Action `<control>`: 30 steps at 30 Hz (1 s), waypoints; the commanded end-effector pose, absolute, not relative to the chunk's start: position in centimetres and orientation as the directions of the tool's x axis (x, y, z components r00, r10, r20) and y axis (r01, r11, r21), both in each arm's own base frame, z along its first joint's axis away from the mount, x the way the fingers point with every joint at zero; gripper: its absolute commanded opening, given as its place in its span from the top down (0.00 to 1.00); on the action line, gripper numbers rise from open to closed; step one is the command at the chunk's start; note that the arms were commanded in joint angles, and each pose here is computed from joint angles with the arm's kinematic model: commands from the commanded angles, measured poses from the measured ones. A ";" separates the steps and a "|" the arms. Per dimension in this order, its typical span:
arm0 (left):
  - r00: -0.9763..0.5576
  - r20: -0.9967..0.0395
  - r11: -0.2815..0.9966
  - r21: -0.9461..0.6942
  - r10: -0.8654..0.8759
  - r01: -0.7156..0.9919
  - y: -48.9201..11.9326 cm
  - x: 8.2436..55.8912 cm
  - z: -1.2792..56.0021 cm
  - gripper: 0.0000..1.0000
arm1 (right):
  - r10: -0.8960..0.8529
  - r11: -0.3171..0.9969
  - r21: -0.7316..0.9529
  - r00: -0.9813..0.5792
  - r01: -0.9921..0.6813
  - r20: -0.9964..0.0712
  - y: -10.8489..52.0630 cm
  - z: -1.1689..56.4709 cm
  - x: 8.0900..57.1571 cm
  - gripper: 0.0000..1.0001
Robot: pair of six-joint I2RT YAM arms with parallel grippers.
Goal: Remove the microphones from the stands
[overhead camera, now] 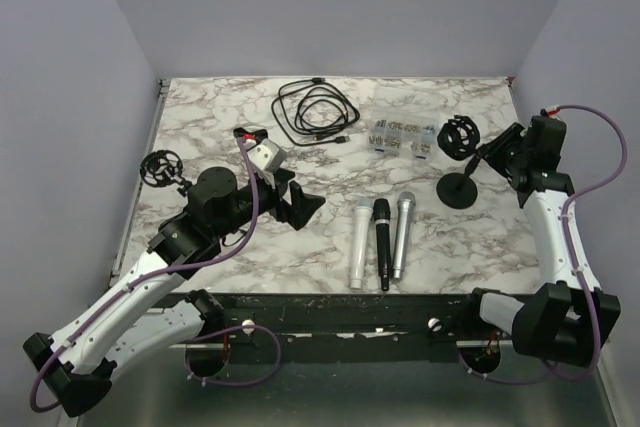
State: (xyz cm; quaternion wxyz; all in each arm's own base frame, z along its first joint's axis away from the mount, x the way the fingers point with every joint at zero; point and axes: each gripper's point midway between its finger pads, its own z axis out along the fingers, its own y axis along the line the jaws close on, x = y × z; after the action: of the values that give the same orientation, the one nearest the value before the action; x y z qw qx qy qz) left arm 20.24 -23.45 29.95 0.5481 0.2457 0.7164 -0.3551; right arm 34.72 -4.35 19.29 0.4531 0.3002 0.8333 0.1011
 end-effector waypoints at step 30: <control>-0.082 -0.968 0.706 -0.228 -0.236 0.671 -18.3 18.9 37.1 0.01 | 0.470 0.793 0.584 -0.433 -0.176 -0.769 5.4 31.1 29.5 0.00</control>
State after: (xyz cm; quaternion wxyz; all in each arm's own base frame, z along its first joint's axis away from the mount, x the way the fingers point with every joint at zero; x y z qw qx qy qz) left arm 19.84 -21.02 33.26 0.6033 0.2102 0.6880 -0.3441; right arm 31.04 1.35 28.71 0.5081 0.1716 0.8170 0.2121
